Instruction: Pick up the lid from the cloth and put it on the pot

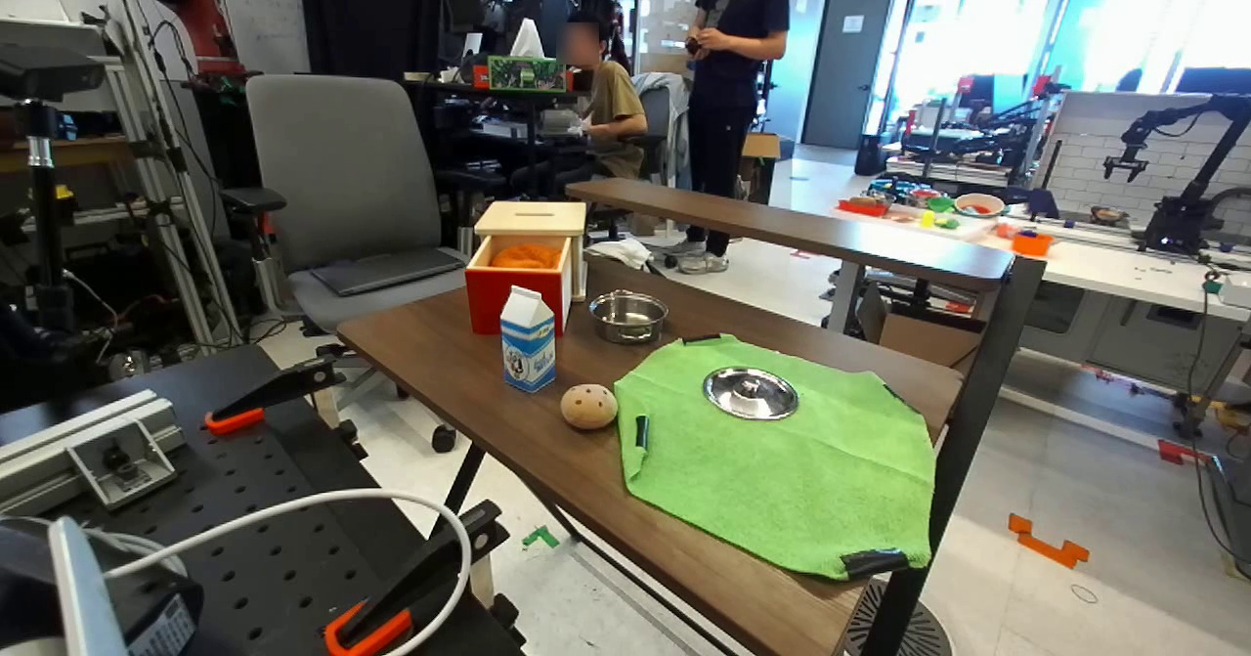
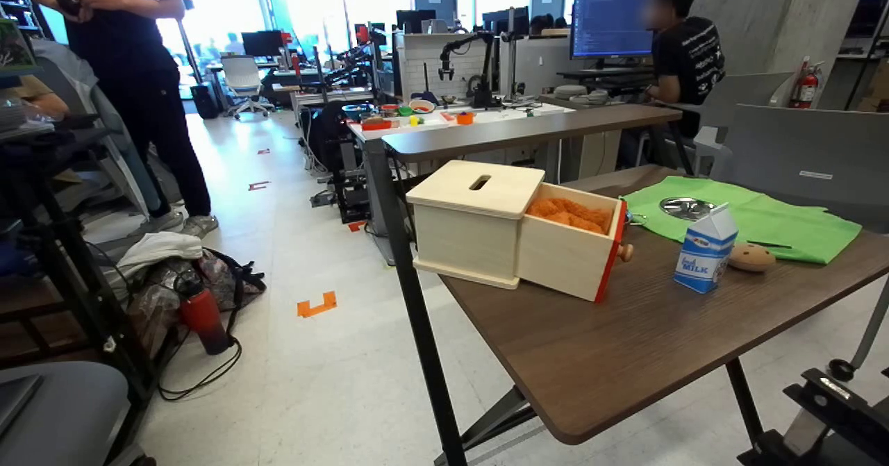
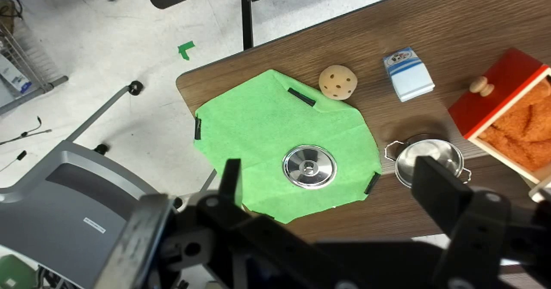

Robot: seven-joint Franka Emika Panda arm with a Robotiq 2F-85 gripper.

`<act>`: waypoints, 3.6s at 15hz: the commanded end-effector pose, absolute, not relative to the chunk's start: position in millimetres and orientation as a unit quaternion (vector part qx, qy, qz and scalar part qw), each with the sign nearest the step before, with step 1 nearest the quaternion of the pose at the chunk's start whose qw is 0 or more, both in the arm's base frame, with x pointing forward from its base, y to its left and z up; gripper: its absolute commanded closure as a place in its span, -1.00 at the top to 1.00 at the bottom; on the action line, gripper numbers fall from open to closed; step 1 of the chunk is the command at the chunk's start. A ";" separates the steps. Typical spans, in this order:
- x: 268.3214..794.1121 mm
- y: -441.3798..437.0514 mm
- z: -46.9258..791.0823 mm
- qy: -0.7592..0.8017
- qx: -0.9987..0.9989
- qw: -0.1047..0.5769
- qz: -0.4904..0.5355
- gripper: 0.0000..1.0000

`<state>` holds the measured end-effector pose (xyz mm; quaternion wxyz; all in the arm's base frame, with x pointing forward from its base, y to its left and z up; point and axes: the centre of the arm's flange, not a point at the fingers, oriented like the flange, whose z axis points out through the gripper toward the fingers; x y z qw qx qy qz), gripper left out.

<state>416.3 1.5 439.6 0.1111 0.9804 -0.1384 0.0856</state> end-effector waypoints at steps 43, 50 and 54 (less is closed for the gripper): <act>609.3 -95.8 311.0 -0.583 0.800 -0.105 -0.090 1.00; 631.6 -120.5 326.3 -0.559 0.821 -0.111 0.031 1.00; 630.9 -118.3 322.7 -0.558 0.822 -0.110 0.027 1.00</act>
